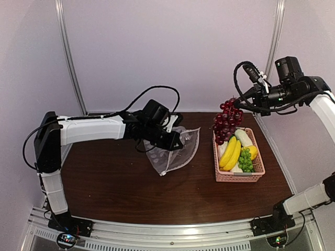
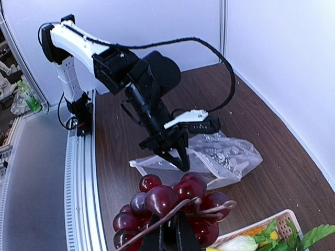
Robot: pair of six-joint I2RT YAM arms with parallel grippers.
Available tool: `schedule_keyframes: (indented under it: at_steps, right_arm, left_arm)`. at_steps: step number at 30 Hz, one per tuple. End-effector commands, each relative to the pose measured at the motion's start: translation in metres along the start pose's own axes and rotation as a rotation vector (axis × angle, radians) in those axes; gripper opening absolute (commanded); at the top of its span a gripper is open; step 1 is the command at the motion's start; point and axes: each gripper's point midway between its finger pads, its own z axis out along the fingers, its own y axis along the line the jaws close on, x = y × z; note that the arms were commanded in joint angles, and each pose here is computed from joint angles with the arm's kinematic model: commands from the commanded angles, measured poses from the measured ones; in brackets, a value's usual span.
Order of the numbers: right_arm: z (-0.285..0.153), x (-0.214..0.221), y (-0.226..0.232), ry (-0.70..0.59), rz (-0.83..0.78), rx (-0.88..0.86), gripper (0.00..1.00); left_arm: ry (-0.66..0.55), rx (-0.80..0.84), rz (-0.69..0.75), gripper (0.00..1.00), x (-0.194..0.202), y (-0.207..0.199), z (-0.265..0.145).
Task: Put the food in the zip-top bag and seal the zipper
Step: Place the fake fruit in the zipper food storage bag.
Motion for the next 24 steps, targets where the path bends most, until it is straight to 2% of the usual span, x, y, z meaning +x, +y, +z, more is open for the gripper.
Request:
schedule_keyframes:
  at_steps: [1, 11, 18, 24]
  right_arm:
    - [-0.001, -0.046, 0.014, -0.168, -0.046, -0.078, 0.00]
    - [0.024, -0.063, 0.013, -0.213, -0.058, -0.110, 0.00]
    - [0.055, -0.034, -0.014, -0.089, -0.046, -0.008, 0.00]
    - [0.073, -0.018, -0.012, -0.036, -0.064, 0.011, 0.00]
  left_arm:
    - [-0.138, 0.168, -0.063, 0.00, -0.045, -0.034, -0.009]
    - [-0.154, 0.282, -0.104, 0.00, -0.059, -0.056, -0.010]
    - [-0.150, 0.286, -0.109, 0.00, -0.060, -0.059, -0.016]
    - [-0.142, 0.317, -0.111, 0.00, -0.060, -0.064, -0.018]
